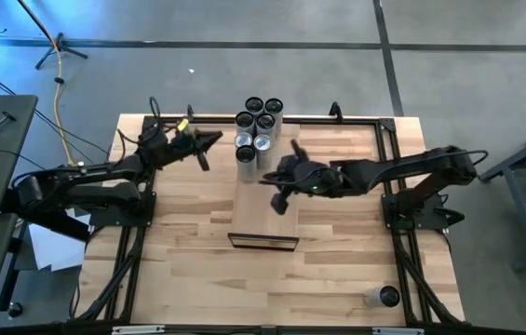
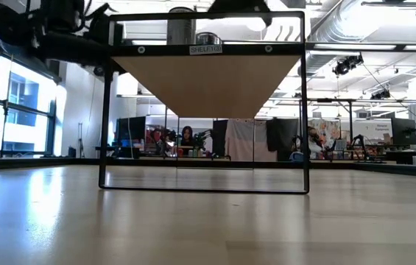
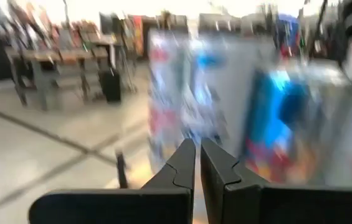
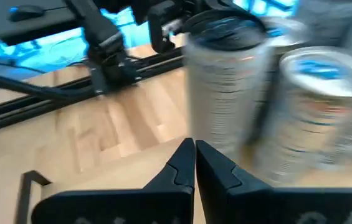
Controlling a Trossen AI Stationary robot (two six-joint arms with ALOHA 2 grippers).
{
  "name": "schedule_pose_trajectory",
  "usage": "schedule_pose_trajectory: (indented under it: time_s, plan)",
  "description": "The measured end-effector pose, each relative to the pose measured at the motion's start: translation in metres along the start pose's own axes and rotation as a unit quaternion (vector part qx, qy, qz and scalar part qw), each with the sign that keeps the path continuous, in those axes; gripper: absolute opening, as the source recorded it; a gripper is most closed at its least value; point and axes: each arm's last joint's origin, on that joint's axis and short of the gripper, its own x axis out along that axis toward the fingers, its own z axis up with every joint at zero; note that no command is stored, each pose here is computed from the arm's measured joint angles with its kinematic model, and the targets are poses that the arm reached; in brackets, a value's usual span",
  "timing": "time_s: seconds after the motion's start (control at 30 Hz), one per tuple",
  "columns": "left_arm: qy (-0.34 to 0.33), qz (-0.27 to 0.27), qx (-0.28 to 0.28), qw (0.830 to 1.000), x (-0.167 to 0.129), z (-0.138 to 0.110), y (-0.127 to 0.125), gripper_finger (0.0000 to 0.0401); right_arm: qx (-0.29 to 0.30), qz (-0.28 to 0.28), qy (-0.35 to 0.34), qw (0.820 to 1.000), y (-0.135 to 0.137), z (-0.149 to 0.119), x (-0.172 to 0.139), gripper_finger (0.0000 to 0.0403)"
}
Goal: Place canned beverage on shelf
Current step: Adjust the soda cans on the shelf
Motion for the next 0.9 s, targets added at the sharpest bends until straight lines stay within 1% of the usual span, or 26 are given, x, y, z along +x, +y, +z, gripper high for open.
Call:
schedule_pose_trajectory:
  time_s: [0.1, 0.23, 0.3, 0.57, 0.9]
  plan:
    - [-0.036, 0.01, -0.015, 0.999, 0.01, -0.001, 0.006, 0.0, 0.0, -0.027, -0.007, 1.0, -0.006, 0.005, -0.015, 0.0]
    - [-0.029, 0.018, -0.036, 0.999, 0.022, -0.008, 0.011, 0.0, 0.015, -0.035, -0.021, 0.999, -0.01, 0.011, -0.026, 0.0]
    - [-0.023, 0.018, -0.044, 0.999, 0.028, -0.009, 0.012, 0.0, 0.017, -0.034, -0.026, 0.999, -0.01, 0.012, -0.027, 0.0]
    - [-0.021, 0.008, -0.046, 0.999, 0.048, -0.004, 0.01, 0.0, 0.019, -0.035, -0.022, 0.999, -0.009, 0.01, -0.024, 0.0]
    - [-0.017, -0.003, -0.055, 0.998, 0.052, -0.005, 0.001, 0.0, 0.011, -0.039, -0.026, 0.999, -0.01, 0.011, -0.026, 0.0]
